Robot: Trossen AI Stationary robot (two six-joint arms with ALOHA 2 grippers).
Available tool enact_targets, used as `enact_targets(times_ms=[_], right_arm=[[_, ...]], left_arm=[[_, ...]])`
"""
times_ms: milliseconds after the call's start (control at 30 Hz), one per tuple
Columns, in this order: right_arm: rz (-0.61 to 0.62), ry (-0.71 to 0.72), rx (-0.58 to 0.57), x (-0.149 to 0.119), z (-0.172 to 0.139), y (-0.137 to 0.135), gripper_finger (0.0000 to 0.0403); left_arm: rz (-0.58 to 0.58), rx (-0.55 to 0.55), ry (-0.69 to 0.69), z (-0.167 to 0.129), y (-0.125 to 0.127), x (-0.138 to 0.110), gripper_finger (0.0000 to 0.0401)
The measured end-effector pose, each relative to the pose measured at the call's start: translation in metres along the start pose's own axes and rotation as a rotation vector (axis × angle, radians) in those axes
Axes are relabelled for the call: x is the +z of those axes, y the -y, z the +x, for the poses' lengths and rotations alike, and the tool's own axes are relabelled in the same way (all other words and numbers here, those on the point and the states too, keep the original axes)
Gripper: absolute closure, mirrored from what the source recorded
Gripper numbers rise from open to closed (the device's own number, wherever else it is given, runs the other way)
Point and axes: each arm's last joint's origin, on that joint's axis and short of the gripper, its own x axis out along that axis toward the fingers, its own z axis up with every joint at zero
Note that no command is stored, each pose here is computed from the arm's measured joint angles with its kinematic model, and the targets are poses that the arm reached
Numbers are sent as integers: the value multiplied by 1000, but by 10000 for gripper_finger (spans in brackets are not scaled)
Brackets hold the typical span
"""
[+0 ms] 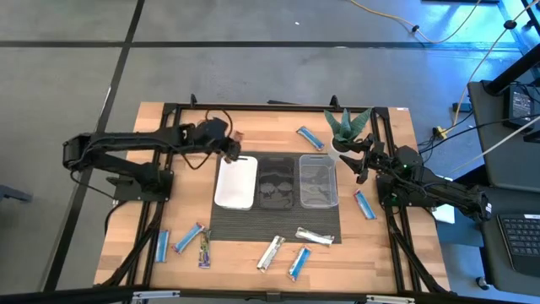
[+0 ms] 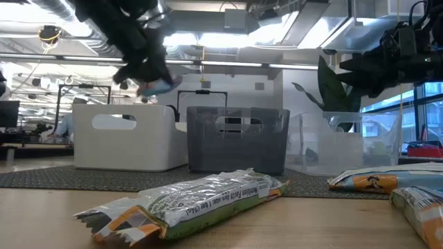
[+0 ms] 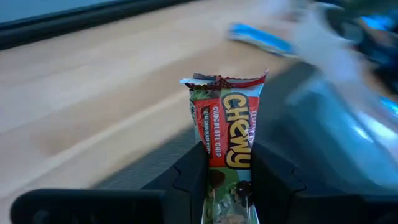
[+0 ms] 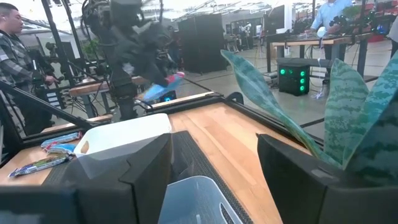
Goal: Pick and place Granola Bars by type
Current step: Put the red granola bar into the white bin
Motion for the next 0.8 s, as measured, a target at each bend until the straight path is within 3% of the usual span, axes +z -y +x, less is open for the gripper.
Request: enact_targets(times_ms=[167, 300, 800], right_arm=[[-21, 0, 0, 0, 0, 0, 162], [-18, -1, 0, 0, 0, 0, 162], [-14, -9, -1, -1, 0, 0, 162]], left_arm=[[141, -235, 14, -4, 30, -7, 305], [217, -326, 56, -9, 45, -11, 305], [243, -385, 17, -16, 59, -27, 305]])
